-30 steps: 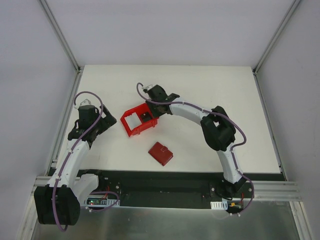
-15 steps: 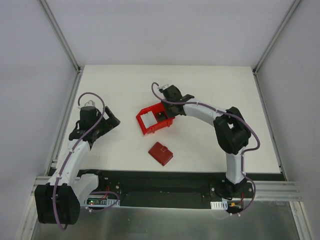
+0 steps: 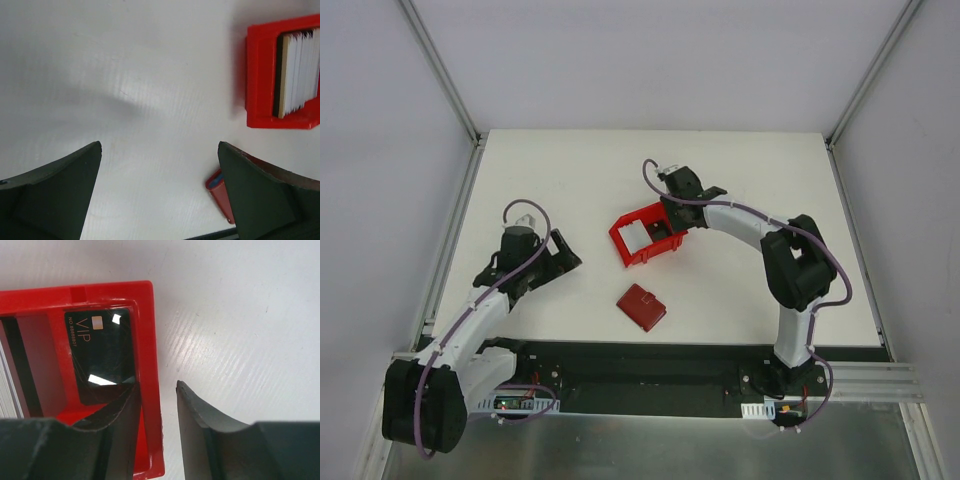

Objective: Put the credit cards into the card holder
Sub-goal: Move the storage box to the card holder, then open the card holder at the center of the board.

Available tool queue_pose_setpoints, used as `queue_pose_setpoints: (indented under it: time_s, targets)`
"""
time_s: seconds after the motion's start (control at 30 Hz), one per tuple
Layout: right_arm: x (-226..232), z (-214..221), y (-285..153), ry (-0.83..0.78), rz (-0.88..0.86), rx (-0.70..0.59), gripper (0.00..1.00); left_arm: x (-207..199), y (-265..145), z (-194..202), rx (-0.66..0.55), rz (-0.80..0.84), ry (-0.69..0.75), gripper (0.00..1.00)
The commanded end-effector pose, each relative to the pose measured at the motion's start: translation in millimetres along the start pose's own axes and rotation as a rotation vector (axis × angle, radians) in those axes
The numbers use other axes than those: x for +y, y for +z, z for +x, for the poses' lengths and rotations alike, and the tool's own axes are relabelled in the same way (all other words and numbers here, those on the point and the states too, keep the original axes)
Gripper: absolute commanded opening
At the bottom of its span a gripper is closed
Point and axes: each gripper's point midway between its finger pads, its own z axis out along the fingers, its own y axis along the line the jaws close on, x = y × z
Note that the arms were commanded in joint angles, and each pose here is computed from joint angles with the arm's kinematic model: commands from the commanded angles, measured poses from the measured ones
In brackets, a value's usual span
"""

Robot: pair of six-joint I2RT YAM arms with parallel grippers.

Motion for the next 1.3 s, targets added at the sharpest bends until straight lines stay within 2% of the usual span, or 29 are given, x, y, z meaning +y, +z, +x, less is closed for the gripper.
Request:
queue_pose_setpoints:
  time_s: [0.0,0.17,0.27,0.43,0.5,0.57,0.67,0.83,0.9,1.0,1.13,1.27]
  targets:
    - [-7,-19,-20,0.005,0.004,-0.066,0.39,-26,5,14,0.012,0.069,0.063,0.99]
    - [-3,-33,-33,0.031,-0.056,-0.105,0.47,-25,9,32,0.036,0.066,0.091,0.99]
    - [-1,-47,-49,0.048,-0.109,-0.146,0.55,-25,9,43,0.066,0.091,0.109,0.99]
    - [-4,-66,-102,0.061,-0.168,-0.260,0.63,-28,11,69,0.127,0.133,0.155,0.99]
    - [-8,-58,-127,0.098,-0.174,-0.285,0.66,-34,11,76,0.144,0.165,0.178,0.99]
    - [-3,-34,-144,0.148,-0.223,-0.283,0.68,-44,10,79,0.150,0.223,0.192,0.99]
    - [11,9,-156,0.308,-0.310,-0.280,0.69,-62,9,85,0.168,0.333,0.217,0.98]
    - [62,83,-152,0.498,-0.518,-0.191,0.68,-84,8,99,0.231,0.475,0.276,0.93]
    - [78,107,-148,0.556,-0.549,-0.149,0.68,-88,9,106,0.258,0.507,0.295,0.91]
    - [103,127,-145,0.637,-0.635,-0.145,0.66,-94,8,113,0.279,0.543,0.318,0.90]
    - [118,152,-135,0.685,-0.626,-0.084,0.66,-102,7,125,0.335,0.591,0.344,0.89]
    - [133,162,-128,0.704,-0.644,-0.038,0.66,-100,14,141,0.392,0.605,0.346,0.82]
